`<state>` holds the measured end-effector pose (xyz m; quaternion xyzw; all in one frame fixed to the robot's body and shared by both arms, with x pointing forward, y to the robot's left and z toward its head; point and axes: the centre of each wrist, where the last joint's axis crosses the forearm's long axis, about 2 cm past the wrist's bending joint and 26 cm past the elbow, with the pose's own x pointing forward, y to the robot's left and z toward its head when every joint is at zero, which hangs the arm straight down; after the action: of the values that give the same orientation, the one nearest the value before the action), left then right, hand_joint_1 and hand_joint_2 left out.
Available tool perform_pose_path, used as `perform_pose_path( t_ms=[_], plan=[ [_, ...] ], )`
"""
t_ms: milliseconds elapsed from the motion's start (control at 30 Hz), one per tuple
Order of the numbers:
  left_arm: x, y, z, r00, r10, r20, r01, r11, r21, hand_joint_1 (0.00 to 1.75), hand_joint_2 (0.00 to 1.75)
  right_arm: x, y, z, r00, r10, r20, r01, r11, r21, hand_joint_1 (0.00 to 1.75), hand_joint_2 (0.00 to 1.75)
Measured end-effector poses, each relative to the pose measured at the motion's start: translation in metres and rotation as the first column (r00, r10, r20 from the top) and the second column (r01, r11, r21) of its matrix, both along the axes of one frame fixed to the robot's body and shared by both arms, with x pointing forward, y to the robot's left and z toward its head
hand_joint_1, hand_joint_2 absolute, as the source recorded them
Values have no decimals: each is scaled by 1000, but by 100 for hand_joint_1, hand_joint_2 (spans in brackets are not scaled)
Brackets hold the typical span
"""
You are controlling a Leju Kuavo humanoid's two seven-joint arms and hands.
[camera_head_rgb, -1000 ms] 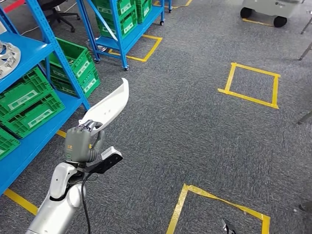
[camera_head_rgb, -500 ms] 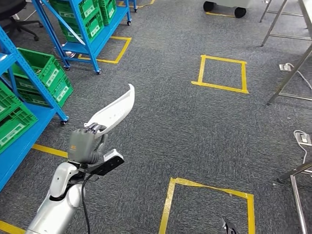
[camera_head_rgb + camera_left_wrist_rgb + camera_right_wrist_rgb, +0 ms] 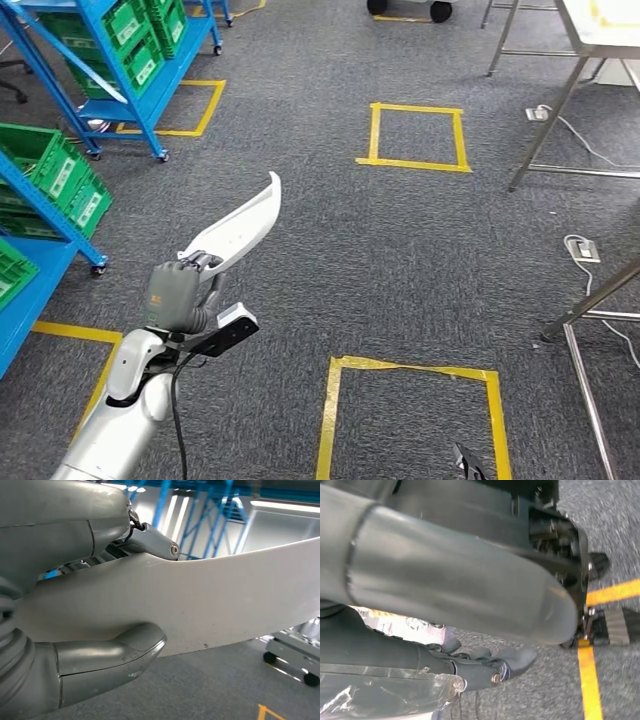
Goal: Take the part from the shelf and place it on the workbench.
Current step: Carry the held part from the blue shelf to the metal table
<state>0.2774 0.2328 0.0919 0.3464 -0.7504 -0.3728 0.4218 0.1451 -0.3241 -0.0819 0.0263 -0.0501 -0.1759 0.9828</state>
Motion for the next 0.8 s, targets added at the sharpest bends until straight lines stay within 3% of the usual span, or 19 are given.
perform_pose_path(
  t_ms=[533, 667, 800],
  plan=[
    [6, 0, 4, 1000, -11, 20, 11, 1000, 5, 175, 175, -1, 3, 0, 1000, 3, -3, -3, 1000, -2, 0, 0],
    [12, -2, 9, 994, -104, 40, 109, 983, -145, 175, 175, 3, 4, 1, 1000, 11, -10, -11, 1000, -3, 0, 0],
    [14, -7, 10, 972, -227, 65, 235, 917, -322, 175, 175, 6, 6, 1, 1000, 20, -12, -20, 1000, 0, 0, 0]
  ],
)
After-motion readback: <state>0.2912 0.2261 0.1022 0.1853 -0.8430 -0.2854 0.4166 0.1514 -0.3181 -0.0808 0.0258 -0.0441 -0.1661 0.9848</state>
